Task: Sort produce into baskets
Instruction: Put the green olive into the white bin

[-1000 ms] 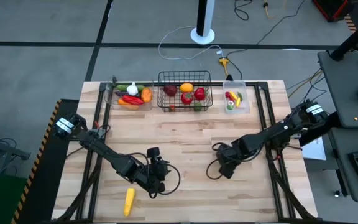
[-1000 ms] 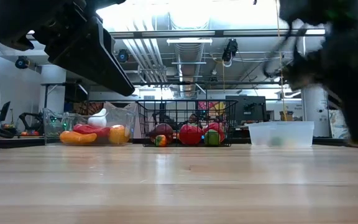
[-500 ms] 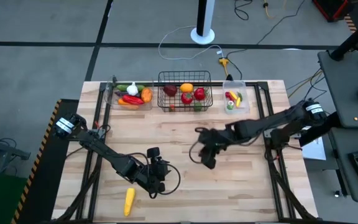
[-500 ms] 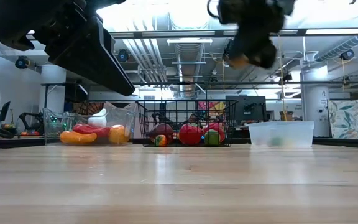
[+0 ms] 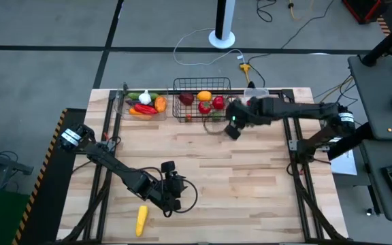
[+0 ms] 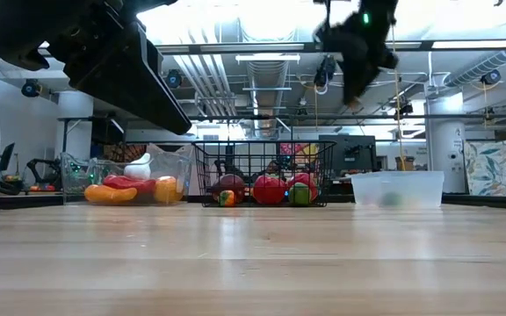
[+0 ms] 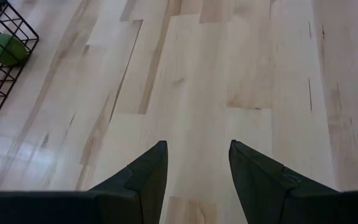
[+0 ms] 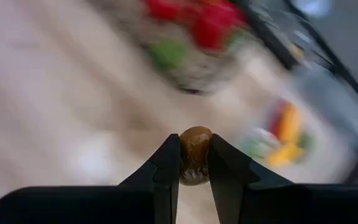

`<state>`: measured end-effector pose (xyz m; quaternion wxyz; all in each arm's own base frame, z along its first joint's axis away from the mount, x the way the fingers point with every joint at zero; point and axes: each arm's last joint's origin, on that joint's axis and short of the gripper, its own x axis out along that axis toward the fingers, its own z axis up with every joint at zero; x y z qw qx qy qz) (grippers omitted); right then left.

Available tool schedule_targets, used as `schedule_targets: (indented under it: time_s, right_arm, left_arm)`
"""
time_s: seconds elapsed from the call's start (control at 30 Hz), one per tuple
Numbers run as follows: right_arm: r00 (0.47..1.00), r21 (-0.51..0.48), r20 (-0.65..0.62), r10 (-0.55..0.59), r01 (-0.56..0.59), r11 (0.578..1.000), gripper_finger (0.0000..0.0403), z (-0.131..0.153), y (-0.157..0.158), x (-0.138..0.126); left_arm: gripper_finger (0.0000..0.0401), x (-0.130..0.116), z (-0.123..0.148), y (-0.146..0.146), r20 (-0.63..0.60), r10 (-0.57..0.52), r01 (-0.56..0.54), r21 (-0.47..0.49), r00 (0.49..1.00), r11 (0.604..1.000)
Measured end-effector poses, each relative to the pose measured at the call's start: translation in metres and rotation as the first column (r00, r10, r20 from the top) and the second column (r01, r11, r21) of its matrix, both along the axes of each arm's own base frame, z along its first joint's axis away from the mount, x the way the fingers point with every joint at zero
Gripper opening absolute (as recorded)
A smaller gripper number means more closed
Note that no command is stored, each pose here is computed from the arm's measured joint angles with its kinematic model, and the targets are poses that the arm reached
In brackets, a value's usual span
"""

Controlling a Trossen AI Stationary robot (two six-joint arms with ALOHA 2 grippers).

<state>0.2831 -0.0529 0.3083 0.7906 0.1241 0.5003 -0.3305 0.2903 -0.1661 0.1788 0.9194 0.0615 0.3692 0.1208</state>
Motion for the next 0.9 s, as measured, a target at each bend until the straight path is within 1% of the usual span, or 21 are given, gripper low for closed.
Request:
schedule_targets:
  time_s: [0.07, 0.17, 0.27, 0.4, 0.53, 0.67, 0.9]
  right_arm:
    - [0.992, -0.033, -0.065, -0.104, 0.102, 0.994, 0.0059, -0.006, -0.021, -0.010]
    - [0.968, -0.049, -0.135, -0.213, 0.208, 0.977, 0.0059, -0.020, -0.054, -0.023]
    - [0.939, -0.045, -0.177, -0.294, 0.290, 0.956, 0.0059, -0.034, -0.086, -0.036]
    - [0.906, -0.035, -0.216, -0.365, 0.366, 0.930, 0.0059, -0.051, -0.120, -0.049]
    - [0.877, -0.013, -0.265, -0.400, 0.412, 0.911, 0.0059, -0.068, -0.141, -0.059]
    - [0.862, 0.036, -0.316, -0.396, 0.428, 0.903, 0.0059, -0.086, -0.155, -0.062]
    - [0.851, 0.060, -0.389, -0.353, 0.405, 0.912, 0.0059, -0.112, -0.165, -0.056]
  left_arm:
    - [0.0155, 0.000, 0.000, 0.000, -0.001, 0.000, 0.000, 0.000, 1.000, 1.000]
    - [0.0155, 0.000, -0.001, 0.000, -0.003, 0.000, 0.000, 0.002, 1.000, 1.000]
    - [0.0155, -0.001, -0.001, 0.001, -0.006, 0.000, 0.000, 0.004, 1.000, 1.000]
    - [0.0155, -0.001, -0.002, 0.001, -0.007, 0.000, 0.000, 0.005, 1.000, 1.000]
    - [0.0155, -0.001, -0.002, 0.002, -0.007, 0.004, -0.004, 0.007, 1.000, 1.000]
    - [0.0155, 0.000, -0.002, 0.003, 0.001, 0.014, -0.014, 0.017, 1.000, 1.000]
    - [0.0155, 0.000, -0.002, 0.003, 0.005, 0.022, -0.022, 0.016, 1.000, 1.000]
